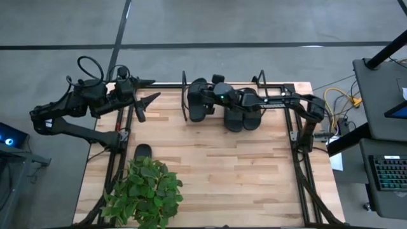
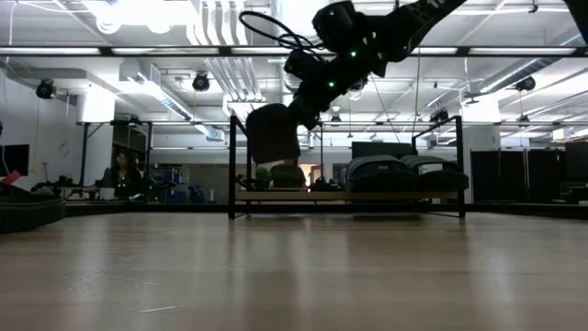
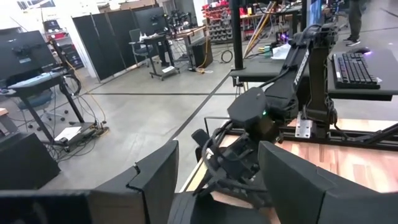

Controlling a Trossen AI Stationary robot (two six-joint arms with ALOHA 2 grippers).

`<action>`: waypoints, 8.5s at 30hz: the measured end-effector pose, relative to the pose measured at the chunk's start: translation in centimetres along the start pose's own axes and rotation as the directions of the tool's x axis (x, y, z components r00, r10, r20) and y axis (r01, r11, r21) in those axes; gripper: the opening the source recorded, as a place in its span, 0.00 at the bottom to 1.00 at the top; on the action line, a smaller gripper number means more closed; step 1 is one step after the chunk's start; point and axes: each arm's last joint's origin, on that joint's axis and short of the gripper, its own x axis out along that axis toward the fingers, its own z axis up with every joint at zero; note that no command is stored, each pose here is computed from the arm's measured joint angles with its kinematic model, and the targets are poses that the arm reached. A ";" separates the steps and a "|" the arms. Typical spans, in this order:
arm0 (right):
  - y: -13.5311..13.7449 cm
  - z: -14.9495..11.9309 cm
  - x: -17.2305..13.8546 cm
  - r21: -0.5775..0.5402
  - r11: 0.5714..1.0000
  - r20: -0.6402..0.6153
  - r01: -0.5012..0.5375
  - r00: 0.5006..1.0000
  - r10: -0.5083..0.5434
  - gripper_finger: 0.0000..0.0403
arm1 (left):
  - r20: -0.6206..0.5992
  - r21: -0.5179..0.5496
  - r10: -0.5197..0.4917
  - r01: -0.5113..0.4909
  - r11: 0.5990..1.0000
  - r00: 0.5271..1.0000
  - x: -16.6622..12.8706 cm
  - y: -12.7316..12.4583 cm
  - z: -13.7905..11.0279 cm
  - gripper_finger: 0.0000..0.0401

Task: Pick and place slides into the shelf
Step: Put the black slipper on the shelf

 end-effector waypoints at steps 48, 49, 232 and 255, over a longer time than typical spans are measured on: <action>1.4 -1.4 3.9 0.081 0.994 -0.167 -0.070 0.982 0.083 0.38 | -0.023 -0.010 -0.004 0.004 1.000 1.000 0.8 -0.5 -0.2 0.51; 1.5 -1.4 3.8 0.057 0.995 -0.170 -0.079 0.981 0.088 0.38 | -0.025 -0.009 -0.004 0.004 1.000 1.000 0.9 -0.5 -0.2 0.51; 7.3 -10.6 -23.6 0.167 0.814 0.604 -0.556 0.710 0.361 0.19 | -0.651 0.743 0.669 0.120 0.658 0.359 32.8 -1.0 -20.4 0.00; 7.3 -10.6 -23.5 0.166 0.814 0.600 -0.556 0.712 0.365 0.17 | -0.647 0.753 0.674 0.158 0.639 0.356 32.3 -2.2 -22.7 0.05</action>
